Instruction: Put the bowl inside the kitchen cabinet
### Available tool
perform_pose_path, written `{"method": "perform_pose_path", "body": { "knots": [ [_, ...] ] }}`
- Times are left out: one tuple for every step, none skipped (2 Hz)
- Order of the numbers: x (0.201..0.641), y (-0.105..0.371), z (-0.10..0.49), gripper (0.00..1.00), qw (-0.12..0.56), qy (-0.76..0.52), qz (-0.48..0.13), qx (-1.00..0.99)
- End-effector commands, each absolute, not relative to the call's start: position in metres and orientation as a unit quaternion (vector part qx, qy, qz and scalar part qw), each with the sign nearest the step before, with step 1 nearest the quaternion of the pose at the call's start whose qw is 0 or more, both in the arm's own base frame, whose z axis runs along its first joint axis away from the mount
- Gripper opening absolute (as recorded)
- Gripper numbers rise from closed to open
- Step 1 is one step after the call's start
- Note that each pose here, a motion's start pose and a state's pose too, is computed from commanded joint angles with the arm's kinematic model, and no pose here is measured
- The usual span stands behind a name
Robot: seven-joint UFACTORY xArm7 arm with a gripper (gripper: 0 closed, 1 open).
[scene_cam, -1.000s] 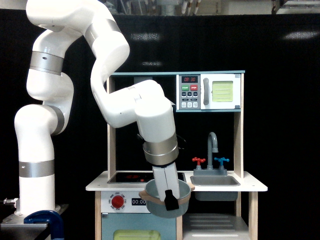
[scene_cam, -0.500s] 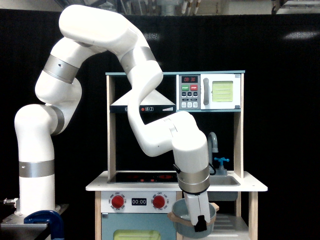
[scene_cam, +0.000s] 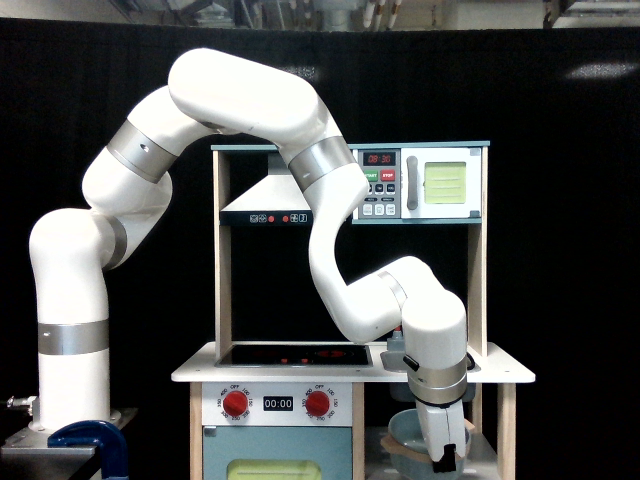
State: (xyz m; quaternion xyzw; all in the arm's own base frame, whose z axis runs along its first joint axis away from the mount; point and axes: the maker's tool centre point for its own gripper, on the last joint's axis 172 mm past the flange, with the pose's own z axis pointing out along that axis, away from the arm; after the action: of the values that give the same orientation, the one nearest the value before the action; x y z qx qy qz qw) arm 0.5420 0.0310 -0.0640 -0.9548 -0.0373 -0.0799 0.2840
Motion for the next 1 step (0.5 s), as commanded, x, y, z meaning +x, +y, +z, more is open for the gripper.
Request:
{"method": "perform_pose_path", "body": {
  "knots": [
    [0.557,0.091,-0.1,0.0,0.284,-0.037,-0.08,-0.955]
  ]
}}
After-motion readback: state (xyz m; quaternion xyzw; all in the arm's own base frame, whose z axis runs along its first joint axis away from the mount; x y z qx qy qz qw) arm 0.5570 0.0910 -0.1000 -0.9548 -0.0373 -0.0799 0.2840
